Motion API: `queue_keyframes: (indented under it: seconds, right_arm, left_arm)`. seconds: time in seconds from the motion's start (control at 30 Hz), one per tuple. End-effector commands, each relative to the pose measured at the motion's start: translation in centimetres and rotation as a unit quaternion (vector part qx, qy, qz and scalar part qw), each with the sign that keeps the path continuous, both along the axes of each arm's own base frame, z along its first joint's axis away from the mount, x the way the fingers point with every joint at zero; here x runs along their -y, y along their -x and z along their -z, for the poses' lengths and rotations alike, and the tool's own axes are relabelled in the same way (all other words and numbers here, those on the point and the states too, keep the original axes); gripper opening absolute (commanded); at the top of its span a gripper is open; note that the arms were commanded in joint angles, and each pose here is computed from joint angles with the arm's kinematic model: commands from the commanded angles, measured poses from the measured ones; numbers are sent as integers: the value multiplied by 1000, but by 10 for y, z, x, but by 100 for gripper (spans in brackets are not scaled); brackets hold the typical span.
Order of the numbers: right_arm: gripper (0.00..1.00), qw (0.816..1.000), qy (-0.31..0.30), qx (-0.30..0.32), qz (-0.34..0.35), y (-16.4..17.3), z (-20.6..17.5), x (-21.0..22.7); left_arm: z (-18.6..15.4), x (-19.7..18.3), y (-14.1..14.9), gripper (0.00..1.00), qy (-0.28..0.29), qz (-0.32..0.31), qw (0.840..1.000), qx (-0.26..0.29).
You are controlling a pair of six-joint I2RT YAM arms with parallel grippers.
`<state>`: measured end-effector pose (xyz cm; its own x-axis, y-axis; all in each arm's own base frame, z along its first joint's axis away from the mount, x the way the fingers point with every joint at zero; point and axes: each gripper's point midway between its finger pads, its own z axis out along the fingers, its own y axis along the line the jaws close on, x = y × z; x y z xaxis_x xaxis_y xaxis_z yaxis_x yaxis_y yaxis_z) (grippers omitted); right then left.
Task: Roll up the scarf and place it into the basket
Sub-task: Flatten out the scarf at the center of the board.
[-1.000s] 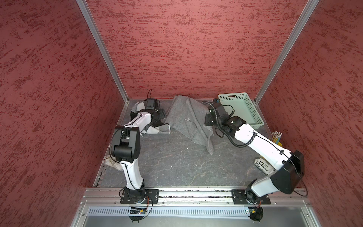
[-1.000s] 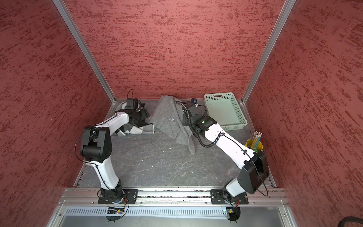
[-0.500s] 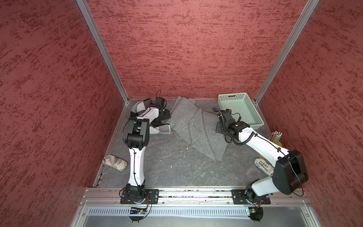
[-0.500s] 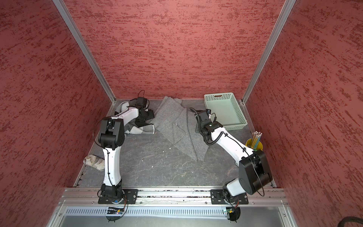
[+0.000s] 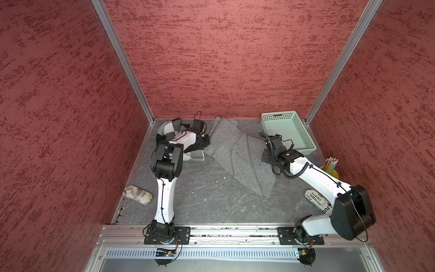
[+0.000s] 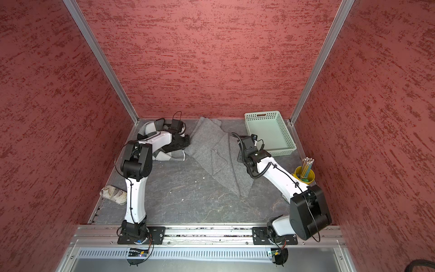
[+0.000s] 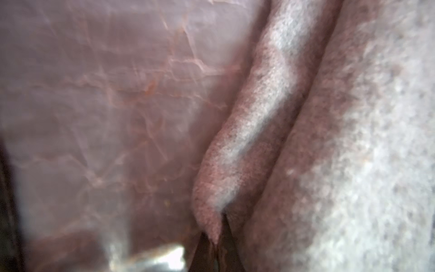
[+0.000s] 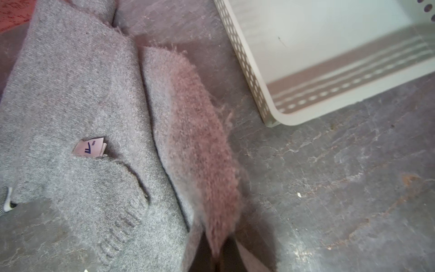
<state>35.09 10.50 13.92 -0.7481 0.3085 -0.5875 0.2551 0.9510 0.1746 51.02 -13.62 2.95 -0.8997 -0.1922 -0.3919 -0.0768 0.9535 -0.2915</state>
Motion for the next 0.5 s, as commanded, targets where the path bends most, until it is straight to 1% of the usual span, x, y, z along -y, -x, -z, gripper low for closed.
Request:
queue_keyframes:
  seconds: [0.0, 0.1, 0.2, 0.27, 0.33, 0.47]
  right_arm:
    - [0, 999, 11, -8, 38, 11, 3, 23]
    - [0, 999, 11, -18, 44, 19, 9, 33]
    - [0, 999, 1, -27, 29, 22, 14, 29]
    - [0, 999, -11, -36, 13, 21, 19, 22]
    - [0, 999, -22, -41, 1, 18, 25, 14]
    - [0, 999, -12, -53, 0, 8, 36, 12]
  left_arm:
    - [-63, -30, -4, 0, -22, -40, 996, 70]
    - [-108, -59, 8, 0, -41, -63, 990, 118]
    - [-136, -83, 24, 0, -58, -77, 985, 144]
    - [-146, -95, 36, 0, -63, -83, 983, 154]
    - [-148, -105, 46, 0, -70, -92, 981, 154]
    - [-146, -140, 62, 0, -91, -142, 973, 157]
